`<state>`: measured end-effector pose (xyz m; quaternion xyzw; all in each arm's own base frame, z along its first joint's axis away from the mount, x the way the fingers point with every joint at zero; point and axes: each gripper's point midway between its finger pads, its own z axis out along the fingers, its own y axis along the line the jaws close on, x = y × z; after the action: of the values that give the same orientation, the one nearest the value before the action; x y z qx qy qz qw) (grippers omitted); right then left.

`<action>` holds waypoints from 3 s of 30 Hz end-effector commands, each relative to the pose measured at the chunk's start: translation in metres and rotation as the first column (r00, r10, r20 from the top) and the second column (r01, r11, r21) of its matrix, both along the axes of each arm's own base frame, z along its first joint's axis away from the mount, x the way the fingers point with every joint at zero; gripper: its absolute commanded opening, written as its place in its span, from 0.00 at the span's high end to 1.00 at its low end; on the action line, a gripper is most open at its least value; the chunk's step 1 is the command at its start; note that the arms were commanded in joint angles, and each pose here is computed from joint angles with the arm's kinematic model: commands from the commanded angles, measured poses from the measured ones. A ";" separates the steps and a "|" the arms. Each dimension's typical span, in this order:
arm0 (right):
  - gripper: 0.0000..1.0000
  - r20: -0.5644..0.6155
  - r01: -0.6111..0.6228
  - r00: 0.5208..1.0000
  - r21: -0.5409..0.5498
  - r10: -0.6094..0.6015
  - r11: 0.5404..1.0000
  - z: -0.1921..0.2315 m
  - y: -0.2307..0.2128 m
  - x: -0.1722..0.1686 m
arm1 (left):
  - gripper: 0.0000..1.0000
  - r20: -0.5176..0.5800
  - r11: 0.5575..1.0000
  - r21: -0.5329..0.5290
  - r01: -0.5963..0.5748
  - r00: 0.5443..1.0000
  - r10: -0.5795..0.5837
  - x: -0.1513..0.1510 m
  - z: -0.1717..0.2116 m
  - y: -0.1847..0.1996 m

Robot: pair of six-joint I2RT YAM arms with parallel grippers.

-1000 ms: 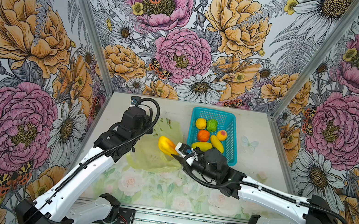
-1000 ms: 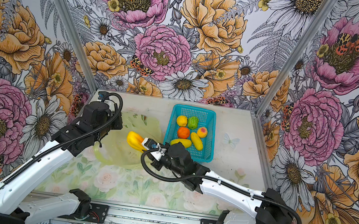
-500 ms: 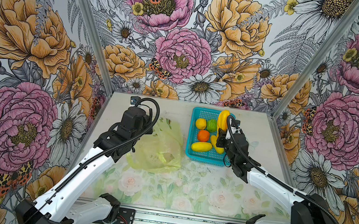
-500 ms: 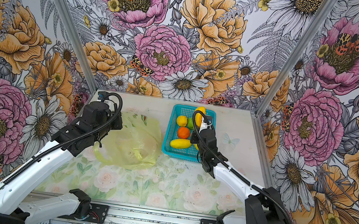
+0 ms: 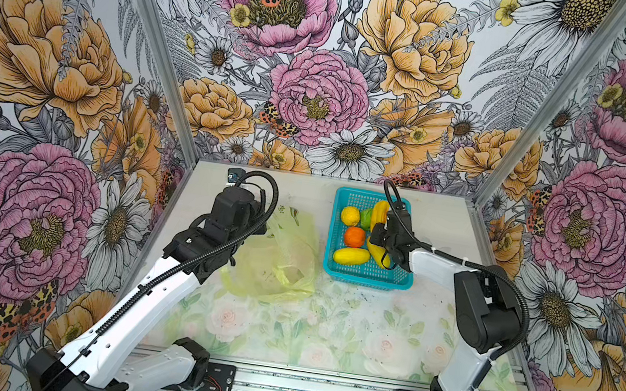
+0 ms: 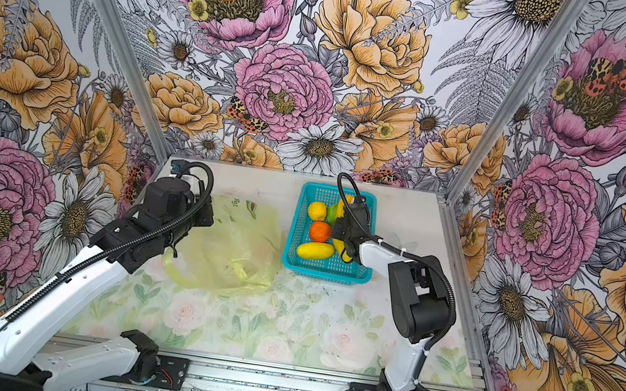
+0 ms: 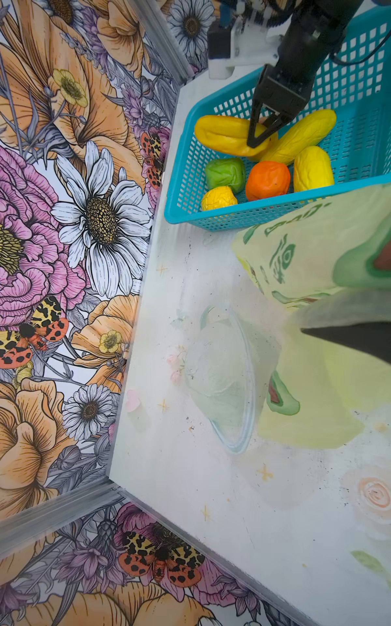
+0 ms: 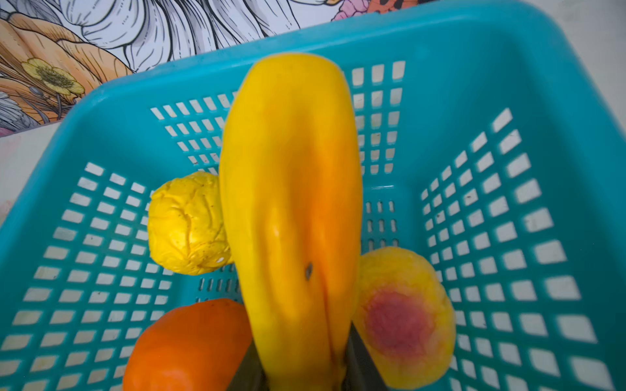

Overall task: Untie the knot of the plastic bag and take out the fruit
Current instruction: 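Lift the yellow bell pepper out of the bag over the teal basket, then lower the yellow pepper into the teal basket and open the right gripper, then move the open right gripper back down into the bag mouth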

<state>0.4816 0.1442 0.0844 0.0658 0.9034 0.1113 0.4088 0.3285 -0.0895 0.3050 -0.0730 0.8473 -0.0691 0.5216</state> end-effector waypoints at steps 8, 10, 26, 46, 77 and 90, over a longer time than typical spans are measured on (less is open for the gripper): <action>0.58 0.005 0.058 0.998 0.077 -0.058 0.995 -0.001 -0.008 0.002 | 1.00 0.001 1.000 -0.009 -0.006 1.000 0.006 -0.001 0.000 0.003; 0.46 0.040 0.051 0.998 0.089 -0.055 0.995 0.009 -0.007 -0.003 | 1.00 0.001 1.000 -0.009 -0.006 1.000 0.006 -0.001 0.000 0.003; 0.41 0.160 0.036 0.987 -0.079 -0.023 0.996 0.056 -0.001 0.005 | 1.00 0.002 1.000 -0.011 -0.006 1.000 0.006 -0.002 0.001 0.003; 0.60 0.065 0.079 0.995 -0.141 -0.071 0.987 0.009 -0.007 0.017 | 1.00 0.001 1.000 -0.009 -0.001 1.000 0.001 -0.001 0.001 0.002; 1.00 0.279 -0.588 0.250 -0.717 0.927 0.374 0.106 0.321 -0.283 | 1.00 0.004 1.000 -0.019 0.013 1.000 -0.013 -0.004 0.001 0.000; 1.00 0.153 -0.590 0.423 -0.702 0.893 0.399 0.027 0.334 -0.218 | 1.00 0.006 1.000 -0.019 0.017 1.000 -0.017 -0.004 0.002 -0.001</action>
<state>0.2494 0.4781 0.1189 -0.5378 0.6527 0.0521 0.5311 0.3276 -0.0905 0.3063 -0.0714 0.8465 -0.0733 0.5224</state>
